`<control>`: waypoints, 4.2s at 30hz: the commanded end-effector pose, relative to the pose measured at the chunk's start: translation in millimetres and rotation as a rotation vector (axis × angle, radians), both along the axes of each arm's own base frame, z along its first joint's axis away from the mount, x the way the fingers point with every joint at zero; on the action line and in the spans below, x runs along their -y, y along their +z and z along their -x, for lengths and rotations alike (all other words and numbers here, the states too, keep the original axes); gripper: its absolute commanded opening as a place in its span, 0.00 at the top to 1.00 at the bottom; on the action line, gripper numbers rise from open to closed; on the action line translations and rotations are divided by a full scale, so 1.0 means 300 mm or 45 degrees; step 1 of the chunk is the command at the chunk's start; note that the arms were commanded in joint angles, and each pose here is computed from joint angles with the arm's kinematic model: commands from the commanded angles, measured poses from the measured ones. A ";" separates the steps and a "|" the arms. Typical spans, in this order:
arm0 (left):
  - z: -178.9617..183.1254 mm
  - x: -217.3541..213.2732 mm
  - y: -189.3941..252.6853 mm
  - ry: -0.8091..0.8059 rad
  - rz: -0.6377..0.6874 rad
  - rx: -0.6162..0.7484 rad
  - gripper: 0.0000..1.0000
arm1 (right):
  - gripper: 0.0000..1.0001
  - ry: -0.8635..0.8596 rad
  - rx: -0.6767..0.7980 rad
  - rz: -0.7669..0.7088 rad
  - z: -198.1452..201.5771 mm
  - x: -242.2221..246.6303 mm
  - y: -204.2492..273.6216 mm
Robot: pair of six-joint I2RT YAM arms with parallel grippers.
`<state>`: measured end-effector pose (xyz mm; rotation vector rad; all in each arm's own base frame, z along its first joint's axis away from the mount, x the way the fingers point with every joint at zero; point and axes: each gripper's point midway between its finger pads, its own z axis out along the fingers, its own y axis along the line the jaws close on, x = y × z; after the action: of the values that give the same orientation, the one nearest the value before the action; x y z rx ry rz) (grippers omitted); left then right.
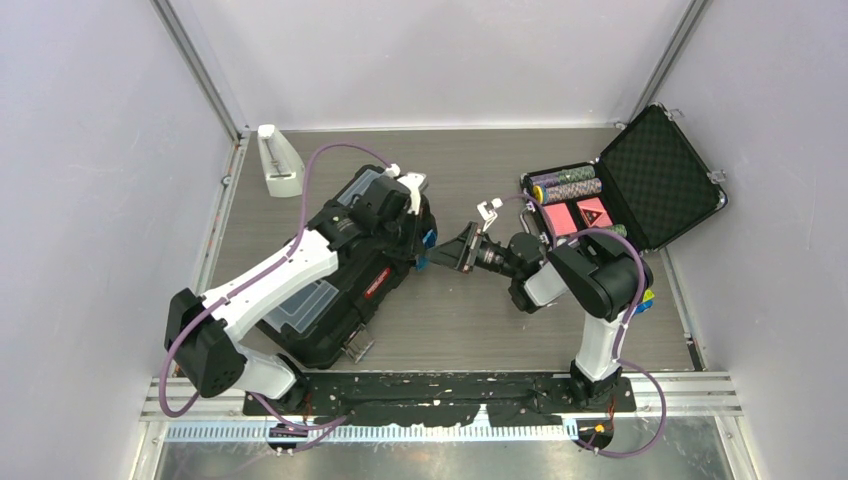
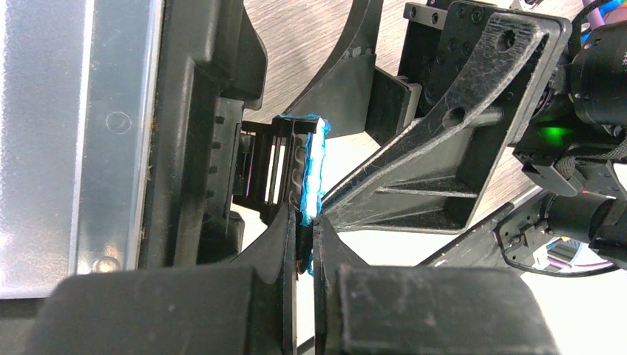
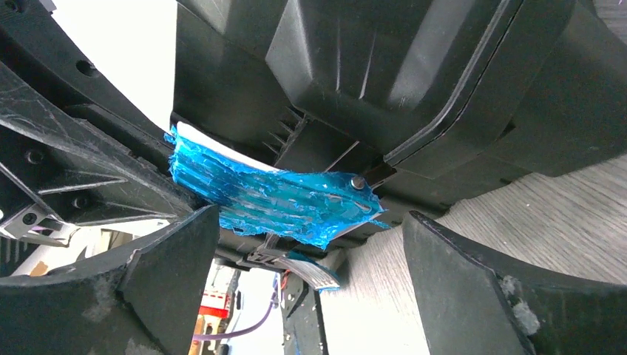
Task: Pack the tool kit
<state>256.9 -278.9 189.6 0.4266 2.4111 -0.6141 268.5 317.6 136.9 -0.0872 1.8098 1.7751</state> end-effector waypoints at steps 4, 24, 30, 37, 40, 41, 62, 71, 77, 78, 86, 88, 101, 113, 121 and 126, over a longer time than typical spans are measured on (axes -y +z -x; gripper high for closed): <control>0.001 -0.013 0.009 0.052 0.015 -0.023 1.00 | 0.01 0.005 0.311 -0.094 0.007 -0.023 0.136; -0.083 -0.144 0.009 0.195 -0.243 0.078 0.64 | 0.33 0.079 0.372 -0.127 0.038 -0.074 0.183; -0.085 -0.170 0.069 0.226 -0.304 0.159 0.51 | 0.37 0.076 0.362 -0.125 0.037 -0.074 0.177; -0.072 -0.173 0.201 0.235 -0.393 0.308 0.42 | 0.42 0.077 0.342 -0.123 0.034 -0.077 0.166; -0.066 -0.162 0.245 0.226 -0.399 0.352 0.42 | 0.42 0.079 0.341 -0.123 0.035 -0.078 0.166; -0.062 -0.152 0.250 0.213 -0.387 0.353 0.43 | 0.42 0.080 0.339 -0.123 0.036 -0.078 0.165; -0.136 -0.092 0.017 0.180 -0.590 0.269 0.79 | 0.49 0.047 0.181 -0.055 0.055 -0.049 0.042; -0.121 -0.096 -0.099 0.162 -0.660 0.196 0.91 | 0.59 0.001 0.038 -0.037 0.033 -0.043 -0.031; -0.127 -0.110 -0.128 0.174 -0.707 0.192 0.93 | 0.63 -0.051 -0.082 -0.006 0.014 -0.019 -0.111; -0.127 -0.110 -0.131 0.174 -0.709 0.190 0.94 | 0.64 -0.065 -0.103 -0.004 0.005 -0.010 -0.121; -0.124 -0.086 -0.120 0.166 -0.642 0.197 0.92 | 0.74 -0.097 -0.173 0.001 -0.056 -0.022 -0.167; -0.121 -0.081 -0.122 0.161 -0.628 0.195 0.92 | 0.75 -0.101 -0.168 0.004 -0.077 -0.033 -0.162; -0.091 -0.029 0.015 0.146 -0.377 0.234 0.72 | 0.80 -0.162 -0.188 0.117 -0.172 -0.067 -0.204; -0.159 -0.528 0.265 0.497 -0.392 0.423 0.20 | 0.80 -0.132 -0.157 0.109 -0.166 -0.074 -0.170; -0.189 -0.716 0.079 0.607 -0.388 0.211 0.18 | 0.80 -0.122 -0.154 0.121 -0.171 -0.080 -0.167; -0.169 -0.714 -0.039 0.555 -0.339 0.036 0.23 | 0.80 -0.131 -0.167 0.187 -0.188 -0.099 -0.206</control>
<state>323.0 -58.0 223.0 -0.0660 2.2845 -0.0222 299.2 345.1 84.0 0.0171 1.9848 1.7452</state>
